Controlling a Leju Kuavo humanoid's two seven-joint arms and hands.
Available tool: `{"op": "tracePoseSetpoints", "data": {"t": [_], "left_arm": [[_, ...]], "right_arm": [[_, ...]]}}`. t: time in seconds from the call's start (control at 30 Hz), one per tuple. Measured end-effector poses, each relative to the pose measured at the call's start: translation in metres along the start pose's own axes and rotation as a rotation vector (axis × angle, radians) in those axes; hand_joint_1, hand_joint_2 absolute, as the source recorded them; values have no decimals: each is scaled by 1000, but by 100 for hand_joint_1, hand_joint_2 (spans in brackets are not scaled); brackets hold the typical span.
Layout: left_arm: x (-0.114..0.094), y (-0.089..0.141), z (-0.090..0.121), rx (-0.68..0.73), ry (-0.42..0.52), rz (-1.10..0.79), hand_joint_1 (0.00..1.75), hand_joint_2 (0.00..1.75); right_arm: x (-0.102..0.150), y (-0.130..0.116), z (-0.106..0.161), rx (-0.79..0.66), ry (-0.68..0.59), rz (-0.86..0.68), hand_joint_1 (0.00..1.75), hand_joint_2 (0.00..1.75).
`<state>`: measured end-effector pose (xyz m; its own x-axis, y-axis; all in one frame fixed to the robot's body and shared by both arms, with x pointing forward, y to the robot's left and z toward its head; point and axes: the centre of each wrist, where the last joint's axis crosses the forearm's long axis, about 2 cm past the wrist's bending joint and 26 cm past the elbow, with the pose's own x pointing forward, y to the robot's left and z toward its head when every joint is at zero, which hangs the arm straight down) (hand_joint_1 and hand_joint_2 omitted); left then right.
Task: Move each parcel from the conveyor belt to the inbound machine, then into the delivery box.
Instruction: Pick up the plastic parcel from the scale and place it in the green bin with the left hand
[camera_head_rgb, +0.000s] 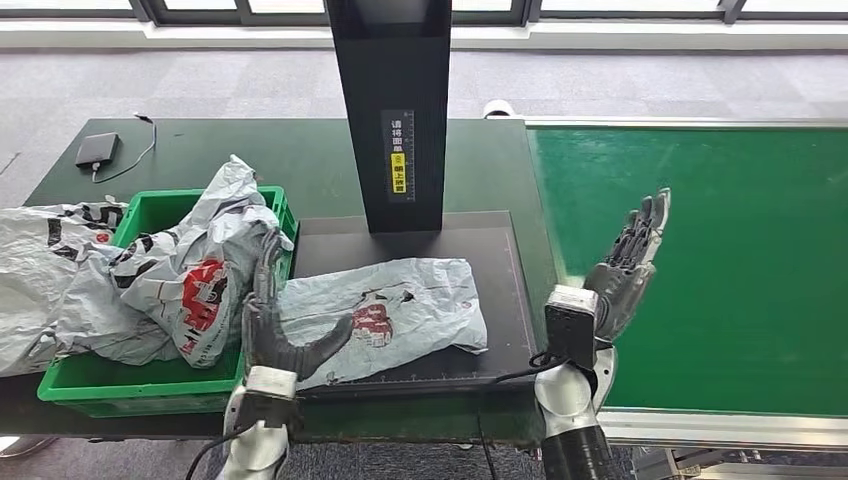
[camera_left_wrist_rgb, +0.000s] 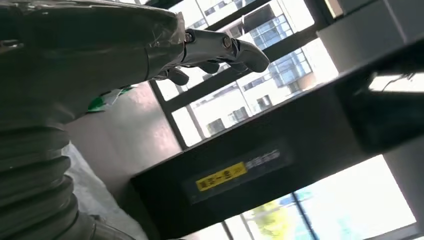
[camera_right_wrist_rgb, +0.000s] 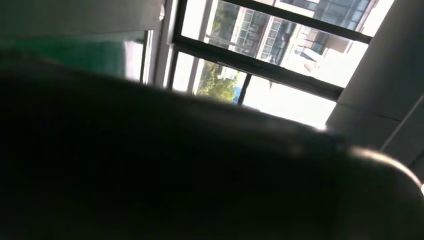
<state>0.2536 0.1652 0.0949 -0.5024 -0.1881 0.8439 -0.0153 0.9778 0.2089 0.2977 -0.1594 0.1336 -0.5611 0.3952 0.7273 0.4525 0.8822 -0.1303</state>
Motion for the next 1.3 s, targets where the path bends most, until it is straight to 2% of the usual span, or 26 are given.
{"op": "tracePoseSetpoints", "data": {"t": [0.13,0.43,0.6,0.77,0.9,1.3], "left_arm": [[-19,-24,-8,-154,130,-265,0,175],[-32,-46,-16,-276,203,-327,0,175],[-38,-58,-19,-397,330,-545,0,175],[-45,-68,-9,-522,428,-673,2,175],[-49,-72,-6,-594,484,-737,175,175],[-53,-77,-1,-784,558,-809,175,175]], "right_arm": [[13,-10,-12,-39,-88,18,0,175],[24,-19,-22,-90,-142,15,0,175],[26,-20,-23,-88,-153,19,0,175],[26,-20,-23,-87,-156,22,0,175],[26,-19,-23,-90,-150,16,0,175],[26,-18,-22,-96,-138,-2,0,175]]}}
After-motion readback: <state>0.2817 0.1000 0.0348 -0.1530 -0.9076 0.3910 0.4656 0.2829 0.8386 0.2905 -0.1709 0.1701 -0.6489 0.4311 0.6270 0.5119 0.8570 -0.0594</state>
